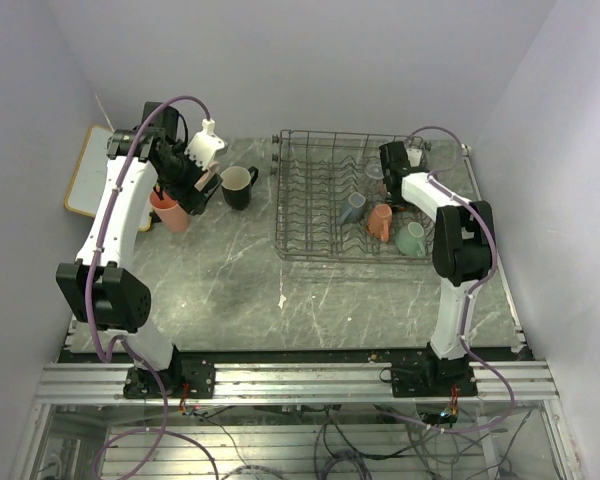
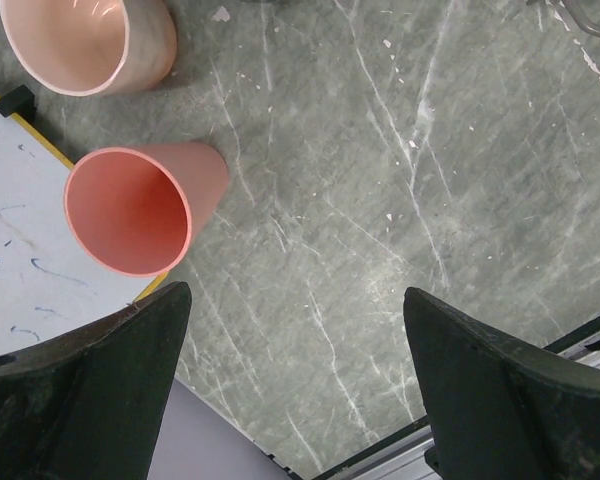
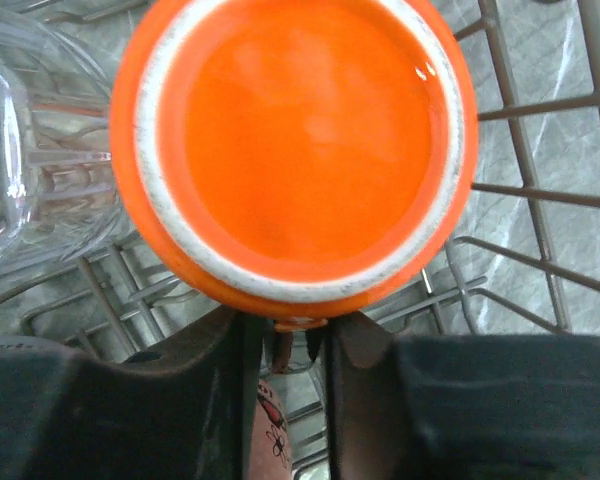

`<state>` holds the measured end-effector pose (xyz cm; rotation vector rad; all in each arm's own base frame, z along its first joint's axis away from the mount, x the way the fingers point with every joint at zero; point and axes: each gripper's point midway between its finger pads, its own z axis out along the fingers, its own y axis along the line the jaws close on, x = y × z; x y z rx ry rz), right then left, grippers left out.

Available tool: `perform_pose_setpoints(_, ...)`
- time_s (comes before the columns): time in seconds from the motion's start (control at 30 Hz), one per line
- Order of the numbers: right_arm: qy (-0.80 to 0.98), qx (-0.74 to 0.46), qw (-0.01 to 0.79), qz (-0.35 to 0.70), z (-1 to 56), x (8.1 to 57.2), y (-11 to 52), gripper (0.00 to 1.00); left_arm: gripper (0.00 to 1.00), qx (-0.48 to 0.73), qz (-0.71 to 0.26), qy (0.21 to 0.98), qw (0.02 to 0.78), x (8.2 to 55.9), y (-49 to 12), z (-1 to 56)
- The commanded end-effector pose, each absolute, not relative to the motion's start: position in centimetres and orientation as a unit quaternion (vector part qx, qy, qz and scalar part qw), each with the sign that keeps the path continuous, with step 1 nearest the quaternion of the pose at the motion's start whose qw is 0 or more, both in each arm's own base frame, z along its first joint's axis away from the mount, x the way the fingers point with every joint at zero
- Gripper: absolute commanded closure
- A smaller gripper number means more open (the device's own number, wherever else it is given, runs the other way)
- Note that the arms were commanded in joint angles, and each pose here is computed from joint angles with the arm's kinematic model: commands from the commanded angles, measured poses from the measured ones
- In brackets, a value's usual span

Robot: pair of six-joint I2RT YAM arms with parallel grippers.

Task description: Unload the cups from the dish rack

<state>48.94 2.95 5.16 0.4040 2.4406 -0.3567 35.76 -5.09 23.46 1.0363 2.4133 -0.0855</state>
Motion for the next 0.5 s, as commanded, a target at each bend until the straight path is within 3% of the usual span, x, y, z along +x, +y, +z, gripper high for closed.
perform_pose_setpoints(0.0, 0.904, 0.158, 0.375, -0.132, 7.7, 50.2, 2.5, 0.80, 0.01, 0.372, -0.046, 0.889, 0.263, 35.3, -5.6, 24.1)
perform_pose_setpoints(0.13, 0.906, 0.159, 0.368, -0.140, 7.3, 49.7, 2.4, 1.00, 0.01, 0.371, -0.051, 0.892, 0.254, 35.0, -5.9, 23.8)
perform_pose_setpoints(0.47, 0.874, 0.172, 0.435, -0.130, 13.9, 49.9, 1.9, 1.00, 0.01, 0.376, -0.049, 0.891, 0.251, 34.7, -6.6, 23.6)
